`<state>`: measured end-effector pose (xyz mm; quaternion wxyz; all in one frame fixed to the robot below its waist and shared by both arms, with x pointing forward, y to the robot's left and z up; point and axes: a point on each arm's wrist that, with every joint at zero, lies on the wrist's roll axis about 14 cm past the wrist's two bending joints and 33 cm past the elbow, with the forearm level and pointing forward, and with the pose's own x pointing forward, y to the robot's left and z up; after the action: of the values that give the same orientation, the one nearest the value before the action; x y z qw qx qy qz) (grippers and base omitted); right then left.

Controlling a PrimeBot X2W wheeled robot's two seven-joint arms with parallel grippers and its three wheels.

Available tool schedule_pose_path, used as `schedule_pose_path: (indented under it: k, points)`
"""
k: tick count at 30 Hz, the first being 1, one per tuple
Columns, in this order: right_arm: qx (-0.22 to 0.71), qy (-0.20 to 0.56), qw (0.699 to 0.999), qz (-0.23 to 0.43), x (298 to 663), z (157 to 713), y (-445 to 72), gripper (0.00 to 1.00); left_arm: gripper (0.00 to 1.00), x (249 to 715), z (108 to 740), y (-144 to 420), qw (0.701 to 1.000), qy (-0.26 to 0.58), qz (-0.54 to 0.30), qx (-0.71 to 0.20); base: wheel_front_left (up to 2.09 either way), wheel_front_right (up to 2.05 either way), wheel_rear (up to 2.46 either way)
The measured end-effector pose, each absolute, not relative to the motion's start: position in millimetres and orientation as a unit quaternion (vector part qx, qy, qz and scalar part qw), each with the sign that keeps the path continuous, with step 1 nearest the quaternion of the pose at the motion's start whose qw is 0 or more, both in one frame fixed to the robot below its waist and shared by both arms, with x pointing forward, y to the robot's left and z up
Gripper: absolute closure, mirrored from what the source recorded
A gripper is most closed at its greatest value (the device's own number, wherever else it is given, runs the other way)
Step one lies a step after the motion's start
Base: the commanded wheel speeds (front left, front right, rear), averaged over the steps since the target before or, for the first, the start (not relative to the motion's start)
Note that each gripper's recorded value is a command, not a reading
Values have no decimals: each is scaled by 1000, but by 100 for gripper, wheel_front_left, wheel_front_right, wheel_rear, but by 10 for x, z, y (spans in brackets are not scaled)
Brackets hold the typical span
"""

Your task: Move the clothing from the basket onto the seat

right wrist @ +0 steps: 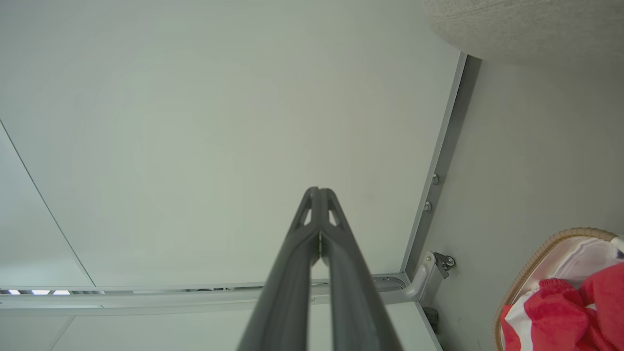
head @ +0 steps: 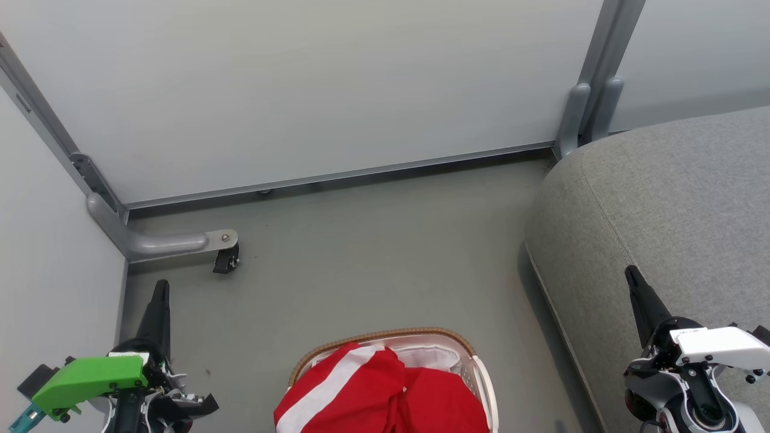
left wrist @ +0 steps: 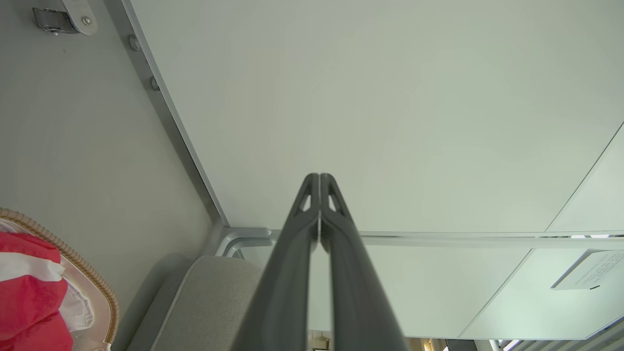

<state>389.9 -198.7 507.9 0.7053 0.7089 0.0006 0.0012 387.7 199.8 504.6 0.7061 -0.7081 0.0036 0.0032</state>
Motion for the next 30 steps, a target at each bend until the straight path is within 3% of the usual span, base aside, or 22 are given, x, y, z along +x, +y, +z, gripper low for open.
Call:
schedule_pose_path:
  k: [7,8,14,17,30]
  points:
    - [709,1,705,1,3899,5078,-1987,100,100,3877,5045,1998,706,4,3,-708,0,0,0]
    - [709,1,705,1,3899,5078,-1987,0,0,3877,5046,1998,706,4,3,-708,0,0,0]
    - [714,23,700,-22,3821,4860,-1946,0,0,3764,4761,1982,701,32,36,-711,0,0,0]
    - [703,25,711,-23,3826,4855,-1940,0,0,3762,4744,1984,709,33,40,-703,0,0,0]
    - [583,29,812,-19,3902,4888,-1954,0,0,3793,4710,1979,812,47,42,-580,0,0,0]
